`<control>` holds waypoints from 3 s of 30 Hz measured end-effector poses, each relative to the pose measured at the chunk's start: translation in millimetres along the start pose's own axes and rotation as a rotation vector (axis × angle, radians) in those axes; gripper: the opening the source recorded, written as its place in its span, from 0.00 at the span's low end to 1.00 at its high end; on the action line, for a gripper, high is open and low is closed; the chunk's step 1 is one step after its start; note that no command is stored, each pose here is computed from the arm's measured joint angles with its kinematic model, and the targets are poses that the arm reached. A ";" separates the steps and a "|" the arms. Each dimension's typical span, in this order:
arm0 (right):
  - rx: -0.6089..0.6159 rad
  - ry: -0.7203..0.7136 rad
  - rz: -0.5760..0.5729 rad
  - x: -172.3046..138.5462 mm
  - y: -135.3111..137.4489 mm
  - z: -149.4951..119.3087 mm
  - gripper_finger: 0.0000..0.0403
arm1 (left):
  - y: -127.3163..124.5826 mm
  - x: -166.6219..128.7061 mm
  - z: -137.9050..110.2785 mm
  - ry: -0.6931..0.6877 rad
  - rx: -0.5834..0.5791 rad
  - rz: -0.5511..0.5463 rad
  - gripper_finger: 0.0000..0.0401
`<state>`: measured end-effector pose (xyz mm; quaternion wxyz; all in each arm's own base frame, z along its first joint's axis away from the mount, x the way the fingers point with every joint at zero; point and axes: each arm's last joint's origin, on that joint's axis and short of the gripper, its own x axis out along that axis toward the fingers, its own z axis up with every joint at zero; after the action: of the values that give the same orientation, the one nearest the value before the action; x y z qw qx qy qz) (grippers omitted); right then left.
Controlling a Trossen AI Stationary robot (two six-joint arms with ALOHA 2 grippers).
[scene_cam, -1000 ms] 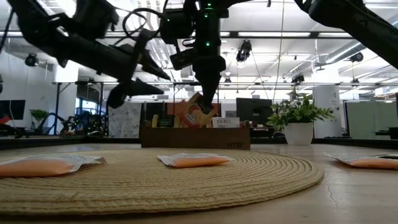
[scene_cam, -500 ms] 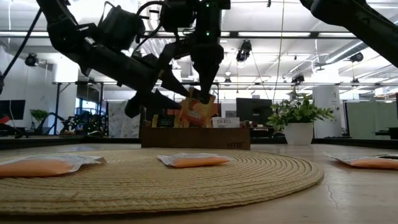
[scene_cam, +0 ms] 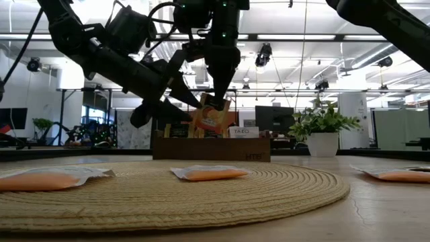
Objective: Pick & Place Tea
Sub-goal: Put the yellow tea bag into the middle section of the wooden organizer
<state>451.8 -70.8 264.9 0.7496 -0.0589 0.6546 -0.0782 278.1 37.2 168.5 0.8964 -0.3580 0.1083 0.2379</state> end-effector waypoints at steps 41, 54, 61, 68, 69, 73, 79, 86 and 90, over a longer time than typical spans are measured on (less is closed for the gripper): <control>-0.038 -0.018 -0.014 25.0 -0.5 3.4 0.02 | -12.6 -26.5 13.3 -0.001 0.004 -0.028 0.46; -0.023 0.038 -0.058 22.3 -3.9 -1.7 0.02 | -12.0 -23.3 7.6 0.019 0.043 -0.019 0.46; -0.015 0.001 -0.050 11.4 -5.7 1.4 0.02 | -6.3 -13.6 -1.0 0.034 0.056 0.022 0.46; -0.020 0.031 0.000 10.8 -3.1 -2.0 0.02 | -3.9 -7.3 -3.8 0.004 0.058 0.042 0.46; -0.021 0.035 0.001 10.9 -3.0 -2.4 0.02 | -3.3 -6.5 -4.1 -0.002 0.058 0.049 0.46; -0.025 0.055 0.007 10.8 -2.7 -4.3 0.02 | -2.4 -2.9 -5.2 -0.025 0.055 0.055 0.46; -0.026 0.060 0.014 11.7 -2.1 -4.8 0.02 | -0.2 5.6 -7.8 -0.053 0.041 0.037 0.46; -0.022 0.048 0.054 11.3 -0.2 -4.0 0.02 | 3.6 11.2 -12.7 -0.046 0.040 0.047 0.46; -0.020 0.045 0.054 11.2 -0.2 -3.7 0.02 | 4.1 11.5 -12.2 -0.048 0.039 0.049 0.46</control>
<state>449.6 -73.1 253.5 0.7358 -0.0469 0.6735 -0.0529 285.6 35.3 153.1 0.8994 -0.3321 0.1000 0.2660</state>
